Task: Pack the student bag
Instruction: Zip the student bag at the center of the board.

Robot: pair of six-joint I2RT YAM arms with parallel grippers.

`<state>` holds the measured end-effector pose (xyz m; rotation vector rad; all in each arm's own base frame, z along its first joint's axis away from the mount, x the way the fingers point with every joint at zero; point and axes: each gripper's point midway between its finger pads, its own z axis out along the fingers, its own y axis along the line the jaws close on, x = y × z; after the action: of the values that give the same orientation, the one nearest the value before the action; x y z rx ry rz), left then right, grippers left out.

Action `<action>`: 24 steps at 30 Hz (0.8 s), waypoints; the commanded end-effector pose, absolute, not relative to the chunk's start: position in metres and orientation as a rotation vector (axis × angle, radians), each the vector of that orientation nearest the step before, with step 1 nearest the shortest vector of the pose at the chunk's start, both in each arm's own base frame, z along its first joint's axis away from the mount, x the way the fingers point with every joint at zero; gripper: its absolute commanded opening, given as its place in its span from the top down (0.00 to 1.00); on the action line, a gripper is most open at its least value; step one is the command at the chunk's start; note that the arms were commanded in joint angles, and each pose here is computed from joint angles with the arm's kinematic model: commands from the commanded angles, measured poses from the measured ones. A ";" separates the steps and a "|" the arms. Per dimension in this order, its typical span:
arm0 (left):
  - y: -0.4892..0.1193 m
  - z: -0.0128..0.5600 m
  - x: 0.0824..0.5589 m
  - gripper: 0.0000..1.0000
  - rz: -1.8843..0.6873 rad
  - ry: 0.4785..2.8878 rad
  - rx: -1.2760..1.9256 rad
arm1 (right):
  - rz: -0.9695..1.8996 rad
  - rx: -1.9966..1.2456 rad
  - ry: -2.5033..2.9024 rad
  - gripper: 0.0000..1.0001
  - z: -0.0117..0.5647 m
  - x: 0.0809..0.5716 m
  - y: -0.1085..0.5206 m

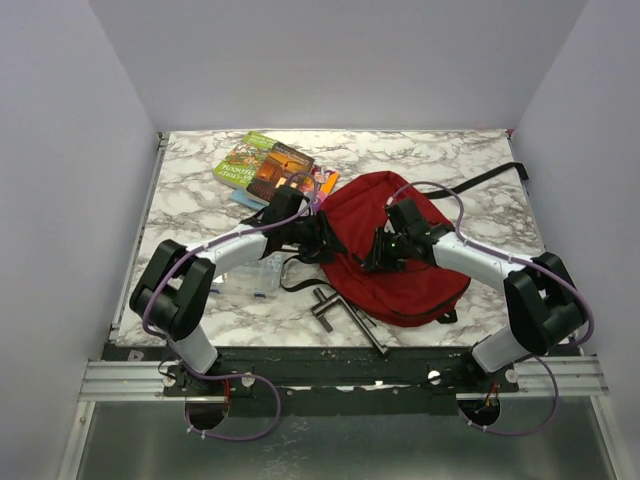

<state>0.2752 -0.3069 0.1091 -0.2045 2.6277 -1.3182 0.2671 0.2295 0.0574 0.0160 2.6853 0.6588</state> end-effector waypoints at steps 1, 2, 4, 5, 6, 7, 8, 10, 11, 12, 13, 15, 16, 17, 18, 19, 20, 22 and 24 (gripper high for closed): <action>-0.322 0.113 0.290 0.53 -1.361 2.599 -0.181 | 0.583 -0.074 2.612 0.70 0.065 0.270 0.216; -0.322 0.110 0.290 0.55 -1.364 2.608 -0.197 | 0.580 -0.103 2.591 0.70 0.072 0.271 0.214; -0.318 0.107 0.290 0.56 -1.338 2.610 -0.230 | 0.566 -0.181 2.546 0.69 0.089 0.274 0.216; -0.316 0.108 0.290 0.56 -1.330 2.602 -0.232 | 0.569 -0.242 2.509 0.66 0.098 0.275 0.221; -0.314 0.112 0.290 0.56 -1.323 2.588 -0.224 | 0.574 -0.291 2.463 0.58 0.106 0.278 0.227; -0.310 0.114 0.290 0.56 -1.306 2.584 -0.227 | 0.573 -0.331 2.416 0.52 0.113 0.281 0.234; -0.306 0.117 0.290 0.56 -1.287 2.574 -0.224 | 0.565 -0.363 2.386 0.51 0.118 0.283 0.238; -0.293 0.122 0.289 0.53 -1.227 2.547 -0.221 | 0.494 -0.428 2.353 0.50 0.123 0.289 0.244; -0.284 0.121 0.288 0.52 -1.180 2.549 -0.238 | 0.474 -0.466 2.338 0.49 0.123 0.291 0.248; -0.276 0.122 0.287 0.49 -1.146 2.543 -0.248 | 0.483 -0.507 2.329 0.49 0.121 0.292 0.253; -0.270 0.127 0.286 0.46 -1.131 2.529 -0.242 | 0.489 -0.559 2.319 0.49 0.118 0.292 0.259; -0.259 0.132 0.285 0.43 -1.081 2.516 -0.230 | 0.405 -0.660 2.301 0.49 0.110 0.293 0.268; -0.253 0.134 0.284 0.43 -1.058 2.510 -0.218 | 0.346 -0.716 2.272 0.49 0.108 0.294 0.273; -0.246 0.134 0.281 0.42 -1.035 2.502 -0.218 | 0.300 -0.741 2.263 0.50 0.105 0.298 0.275; -0.240 0.133 0.281 0.41 -1.015 2.490 -0.231 | 0.271 -0.752 2.256 0.51 0.103 0.301 0.276; -0.236 0.133 0.279 0.40 -1.005 2.482 -0.250 | 0.255 -0.759 2.246 0.53 0.101 0.306 0.278; -0.234 0.134 0.279 0.40 -1.014 2.477 -0.252 | 0.247 -0.777 2.234 0.54 0.099 0.308 0.280; -0.235 0.134 0.273 0.40 -1.040 2.487 -0.216 | 0.203 -0.817 2.227 0.56 0.091 0.312 0.283; -0.234 0.131 0.268 0.39 -1.048 2.492 -0.217 | 0.120 -0.850 2.245 0.59 0.082 0.314 0.279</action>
<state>0.2801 -0.2452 0.1492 -0.2330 2.4451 -1.1046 0.2906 0.2842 0.0812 -0.7927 2.3098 0.3079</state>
